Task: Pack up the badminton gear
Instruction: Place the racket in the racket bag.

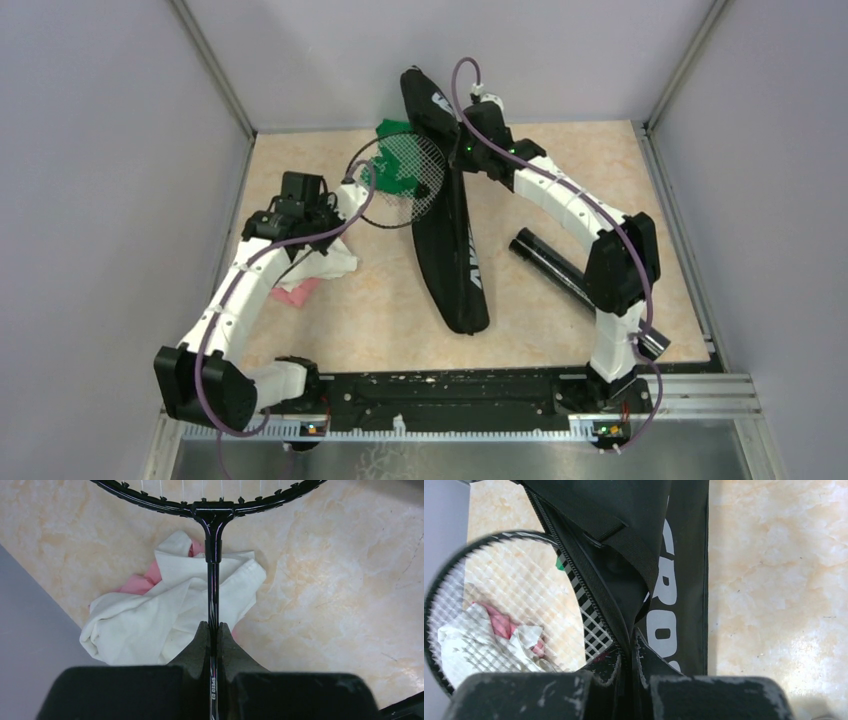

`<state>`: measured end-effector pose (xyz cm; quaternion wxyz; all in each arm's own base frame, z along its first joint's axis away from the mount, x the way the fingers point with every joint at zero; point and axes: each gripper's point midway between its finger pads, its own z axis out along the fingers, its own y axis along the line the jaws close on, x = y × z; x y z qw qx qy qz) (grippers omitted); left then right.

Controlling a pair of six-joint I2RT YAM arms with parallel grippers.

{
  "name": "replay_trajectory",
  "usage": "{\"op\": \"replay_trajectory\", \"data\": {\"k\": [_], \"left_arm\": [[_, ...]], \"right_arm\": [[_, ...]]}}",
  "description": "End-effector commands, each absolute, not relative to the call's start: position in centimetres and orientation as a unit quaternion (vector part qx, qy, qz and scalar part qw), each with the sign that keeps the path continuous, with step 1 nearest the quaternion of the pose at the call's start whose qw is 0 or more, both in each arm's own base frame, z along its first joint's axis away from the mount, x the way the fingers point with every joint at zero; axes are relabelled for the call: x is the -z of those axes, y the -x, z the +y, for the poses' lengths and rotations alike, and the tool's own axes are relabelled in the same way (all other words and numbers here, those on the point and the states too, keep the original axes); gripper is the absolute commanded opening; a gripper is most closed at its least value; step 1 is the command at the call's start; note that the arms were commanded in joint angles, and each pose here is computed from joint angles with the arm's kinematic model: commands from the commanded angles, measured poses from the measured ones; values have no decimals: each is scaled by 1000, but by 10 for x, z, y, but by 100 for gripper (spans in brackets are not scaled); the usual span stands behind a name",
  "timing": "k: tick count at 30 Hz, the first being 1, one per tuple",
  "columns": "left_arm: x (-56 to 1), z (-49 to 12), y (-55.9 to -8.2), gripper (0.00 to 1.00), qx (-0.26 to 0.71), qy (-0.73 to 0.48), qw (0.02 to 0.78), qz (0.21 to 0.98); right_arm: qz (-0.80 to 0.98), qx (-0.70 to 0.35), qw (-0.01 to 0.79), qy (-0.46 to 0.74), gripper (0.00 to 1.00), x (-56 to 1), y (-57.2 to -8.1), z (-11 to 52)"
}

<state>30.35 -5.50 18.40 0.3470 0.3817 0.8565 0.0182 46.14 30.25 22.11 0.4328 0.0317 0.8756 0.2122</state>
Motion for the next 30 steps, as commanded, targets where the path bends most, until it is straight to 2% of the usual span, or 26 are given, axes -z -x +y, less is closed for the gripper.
{"op": "replay_trajectory", "data": {"k": [1,14,24,30], "left_arm": [[-177,-56,-301,0,-51,-409,330,849],[-176,-103,-317,0,-57,-394,327,857],[-184,-146,-346,0,24,-323,352,878],[-181,-180,-355,0,106,-294,368,876]], "right_arm": [[844,-249,474,-33,0,-267,-470,323],[852,-247,460,-22,0,-252,-460,342],[857,-265,441,-14,0,-241,-449,354],[854,-286,434,-6,0,-242,-444,360]]}}
